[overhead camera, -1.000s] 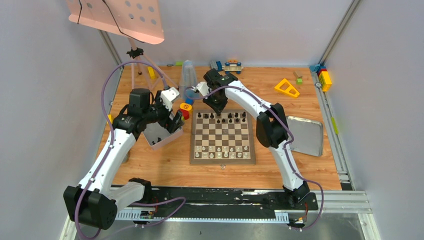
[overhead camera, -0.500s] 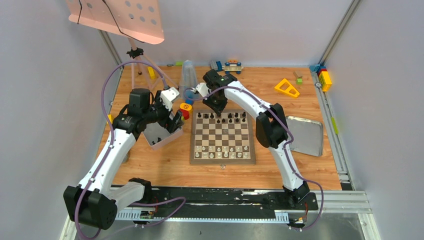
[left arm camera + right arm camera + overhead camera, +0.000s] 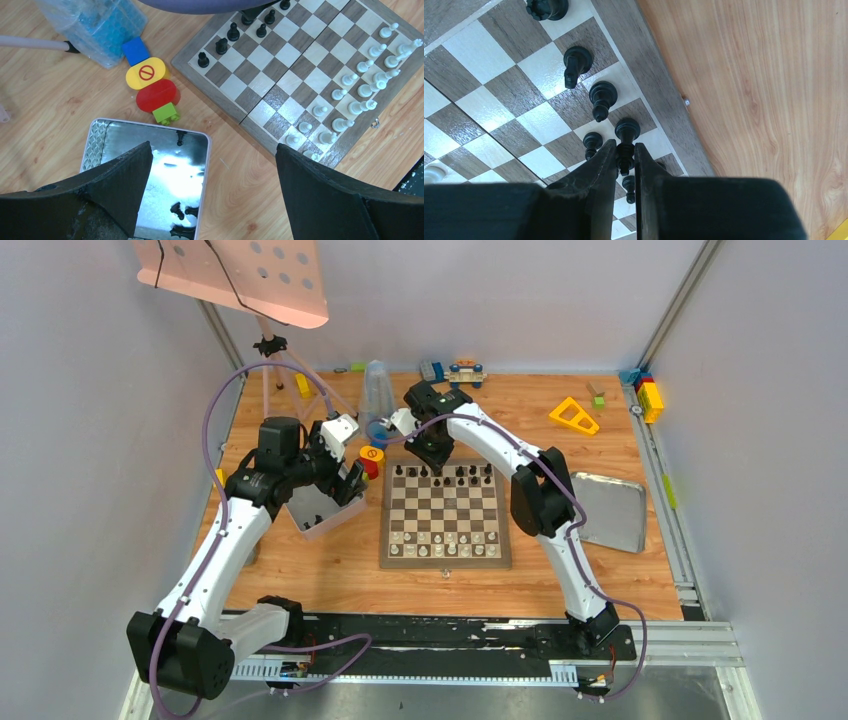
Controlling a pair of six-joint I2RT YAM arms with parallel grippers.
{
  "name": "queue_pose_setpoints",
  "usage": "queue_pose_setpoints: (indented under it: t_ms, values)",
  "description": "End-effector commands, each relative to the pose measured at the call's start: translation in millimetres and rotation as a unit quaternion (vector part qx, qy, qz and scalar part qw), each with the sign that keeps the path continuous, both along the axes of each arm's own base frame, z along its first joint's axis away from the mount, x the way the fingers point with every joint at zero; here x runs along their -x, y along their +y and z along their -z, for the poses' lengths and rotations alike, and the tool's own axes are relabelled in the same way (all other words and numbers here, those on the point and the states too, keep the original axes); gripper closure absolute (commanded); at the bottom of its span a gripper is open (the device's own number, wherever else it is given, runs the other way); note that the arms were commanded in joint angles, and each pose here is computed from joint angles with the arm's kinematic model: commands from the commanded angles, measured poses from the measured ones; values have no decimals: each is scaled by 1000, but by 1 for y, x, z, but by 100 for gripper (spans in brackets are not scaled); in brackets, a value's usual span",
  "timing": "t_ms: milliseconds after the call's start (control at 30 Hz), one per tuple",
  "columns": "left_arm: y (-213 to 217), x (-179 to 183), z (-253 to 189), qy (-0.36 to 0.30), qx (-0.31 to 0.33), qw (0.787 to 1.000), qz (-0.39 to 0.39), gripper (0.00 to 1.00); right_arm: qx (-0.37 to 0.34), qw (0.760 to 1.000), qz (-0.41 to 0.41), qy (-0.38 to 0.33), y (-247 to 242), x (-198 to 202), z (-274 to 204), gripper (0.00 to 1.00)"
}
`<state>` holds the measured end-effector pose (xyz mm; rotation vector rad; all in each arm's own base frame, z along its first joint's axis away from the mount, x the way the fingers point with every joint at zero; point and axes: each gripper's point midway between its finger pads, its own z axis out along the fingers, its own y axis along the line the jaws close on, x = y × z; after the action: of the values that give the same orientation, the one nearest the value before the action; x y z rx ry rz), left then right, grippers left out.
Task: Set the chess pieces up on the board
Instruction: Place the chess piece on the chessboard.
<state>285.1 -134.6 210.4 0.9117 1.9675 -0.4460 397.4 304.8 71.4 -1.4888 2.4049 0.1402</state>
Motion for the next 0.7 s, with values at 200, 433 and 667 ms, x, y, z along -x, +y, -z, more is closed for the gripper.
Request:
queue_pose_setpoints:
  t_ms: [200, 433, 667]
  values:
    - [4, 3, -4, -14, -6, 1000, 1, 0, -5, 1000, -4, -7, 9, -5, 2, 86]
    - [5, 2, -4, -15, -9, 1000, -1, 0, -13, 1000, 1, -17, 13, -11, -2, 75]
    - [13, 1, 2, -16, -30, 999, -13, 0, -25, 999, 10, -34, 15, -16, -16, 55]
